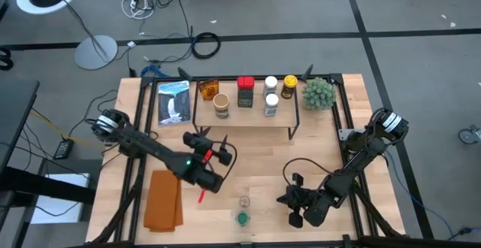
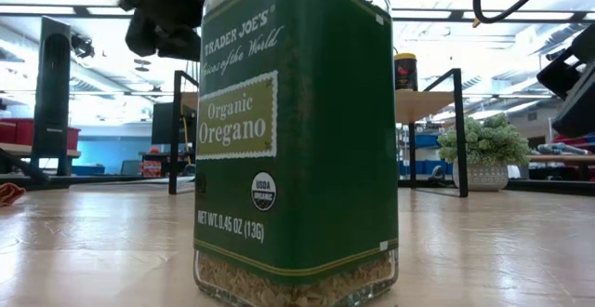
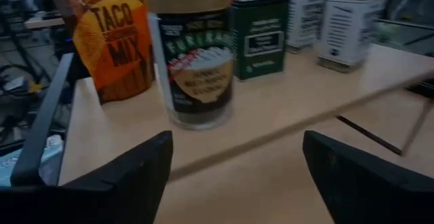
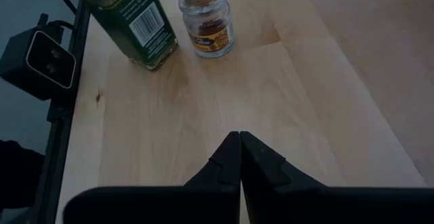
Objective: Shelf spices
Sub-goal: Put the gold seasoning bottle on the shelf
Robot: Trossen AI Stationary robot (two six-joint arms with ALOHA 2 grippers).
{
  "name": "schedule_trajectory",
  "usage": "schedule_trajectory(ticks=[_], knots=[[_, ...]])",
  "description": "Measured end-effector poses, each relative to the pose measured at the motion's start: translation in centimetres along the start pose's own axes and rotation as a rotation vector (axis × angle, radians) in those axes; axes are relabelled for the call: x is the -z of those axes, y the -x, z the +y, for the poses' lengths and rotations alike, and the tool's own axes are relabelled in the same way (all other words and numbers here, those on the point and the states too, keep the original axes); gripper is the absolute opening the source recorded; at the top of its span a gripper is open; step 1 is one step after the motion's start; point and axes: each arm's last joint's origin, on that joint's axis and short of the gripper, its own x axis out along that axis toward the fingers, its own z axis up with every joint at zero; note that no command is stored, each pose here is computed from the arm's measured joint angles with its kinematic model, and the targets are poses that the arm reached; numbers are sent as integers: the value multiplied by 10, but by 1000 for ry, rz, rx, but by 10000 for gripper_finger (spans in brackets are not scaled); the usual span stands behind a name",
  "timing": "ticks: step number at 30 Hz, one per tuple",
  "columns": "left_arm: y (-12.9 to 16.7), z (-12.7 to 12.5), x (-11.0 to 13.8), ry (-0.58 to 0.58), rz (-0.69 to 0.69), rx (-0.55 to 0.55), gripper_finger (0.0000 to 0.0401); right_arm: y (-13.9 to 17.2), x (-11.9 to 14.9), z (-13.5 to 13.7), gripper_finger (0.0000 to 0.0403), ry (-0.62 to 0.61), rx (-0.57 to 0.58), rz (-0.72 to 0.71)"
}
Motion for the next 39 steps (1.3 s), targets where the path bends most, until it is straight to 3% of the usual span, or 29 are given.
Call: schedule_trajectory(ticks=[7, 13, 31, 39], knots=[[-21, 1, -5, -49, -2, -60, 268, 0, 0, 0, 6, 8, 0, 0], [-39, -4, -12, -113, 2, -85, 244, 0, 0, 0, 2, 18, 0, 0], [-81, 6, -22, 12, 9, -198, 241, 0, 0, 0, 6, 27, 0, 0], [-96, 4, -29, 19, 36, -187, 241, 0, 0, 0, 2, 27, 0, 0]])
